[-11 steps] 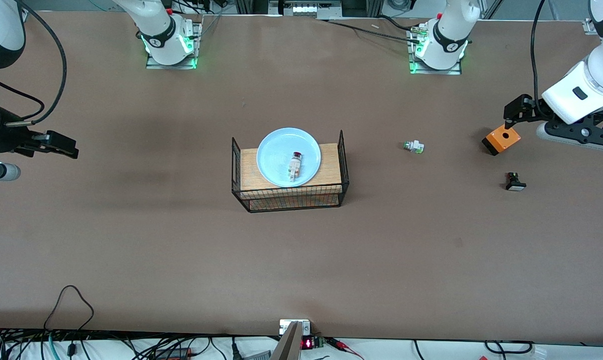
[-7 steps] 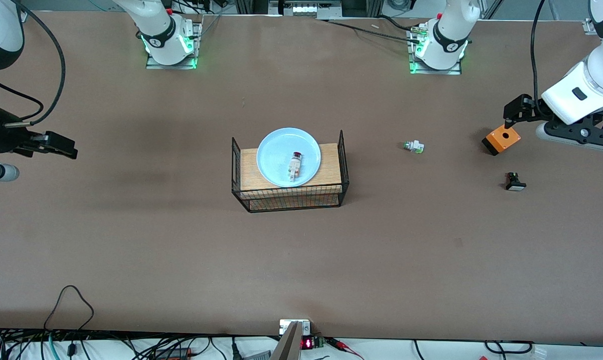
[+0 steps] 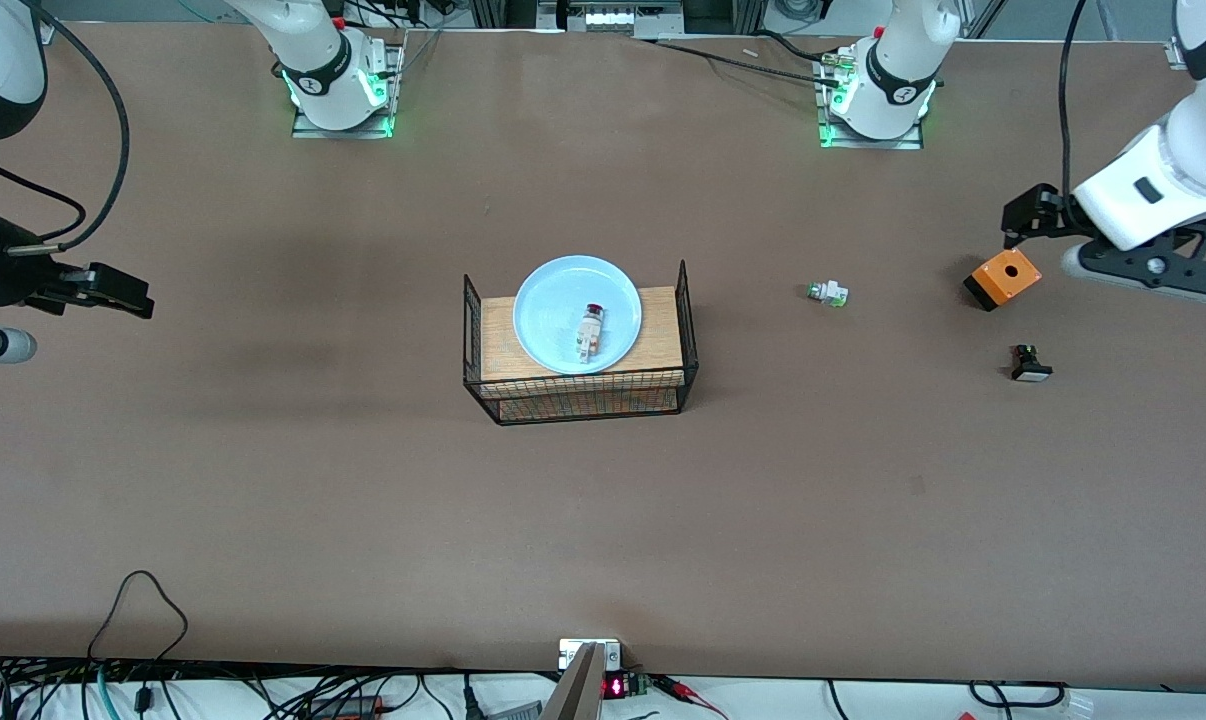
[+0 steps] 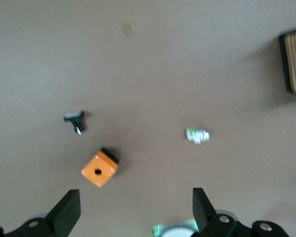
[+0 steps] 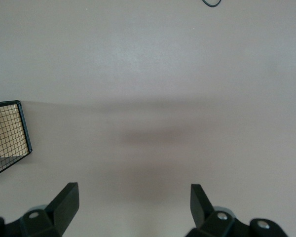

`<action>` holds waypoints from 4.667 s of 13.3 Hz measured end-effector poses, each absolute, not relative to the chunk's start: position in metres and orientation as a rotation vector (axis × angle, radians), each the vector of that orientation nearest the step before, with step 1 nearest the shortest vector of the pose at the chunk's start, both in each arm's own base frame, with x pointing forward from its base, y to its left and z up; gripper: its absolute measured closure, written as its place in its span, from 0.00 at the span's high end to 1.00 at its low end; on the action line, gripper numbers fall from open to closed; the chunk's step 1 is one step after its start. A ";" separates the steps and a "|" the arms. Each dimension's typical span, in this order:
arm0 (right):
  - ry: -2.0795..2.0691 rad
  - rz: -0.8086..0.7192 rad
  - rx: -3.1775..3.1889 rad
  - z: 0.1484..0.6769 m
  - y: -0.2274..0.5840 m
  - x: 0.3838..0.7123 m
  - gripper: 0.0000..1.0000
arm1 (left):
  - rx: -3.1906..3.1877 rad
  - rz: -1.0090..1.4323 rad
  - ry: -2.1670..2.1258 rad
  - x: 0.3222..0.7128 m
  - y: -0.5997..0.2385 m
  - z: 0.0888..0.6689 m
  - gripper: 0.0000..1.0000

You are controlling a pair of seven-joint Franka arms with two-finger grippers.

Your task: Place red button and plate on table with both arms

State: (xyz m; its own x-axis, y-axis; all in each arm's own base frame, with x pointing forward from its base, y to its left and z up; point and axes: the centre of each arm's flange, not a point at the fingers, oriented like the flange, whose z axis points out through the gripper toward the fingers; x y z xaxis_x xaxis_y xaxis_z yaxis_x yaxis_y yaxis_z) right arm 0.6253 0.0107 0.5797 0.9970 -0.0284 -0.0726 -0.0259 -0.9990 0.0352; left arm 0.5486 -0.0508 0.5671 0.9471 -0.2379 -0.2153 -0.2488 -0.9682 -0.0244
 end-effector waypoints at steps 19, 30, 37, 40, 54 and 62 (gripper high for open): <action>-0.046 -0.107 3.105 0.580 0.009 0.626 1.00 | -3.194 -0.223 0.219 0.500 -0.520 0.437 1.00; -0.043 -0.107 3.105 0.580 0.011 0.626 1.00 | -3.085 -0.407 0.254 0.498 -0.552 0.356 0.88; -0.043 -0.107 3.105 0.580 0.010 0.626 1.00 | -3.044 -0.439 0.280 0.503 -0.549 0.346 0.60; -0.043 -0.107 3.105 0.580 0.011 0.626 1.00 | -3.051 -0.454 0.278 0.504 -0.550 0.351 0.34; -0.038 -0.108 3.106 0.580 0.012 0.626 1.00 | -2.962 0.020 0.233 0.607 -0.273 0.520 0.34; -0.037 -0.108 3.106 0.580 0.013 0.626 1.00 | -2.934 0.408 0.661 0.656 -0.063 0.416 0.34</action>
State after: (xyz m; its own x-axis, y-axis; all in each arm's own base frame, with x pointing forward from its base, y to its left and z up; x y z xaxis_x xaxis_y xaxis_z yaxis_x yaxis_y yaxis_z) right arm 0.6258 0.0126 0.5801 0.9973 -0.0252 -0.0687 -0.0229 -0.9991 0.0343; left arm 0.6555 -0.0631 0.4160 0.8695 -0.4053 -0.2824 -0.4340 -0.8998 -0.0450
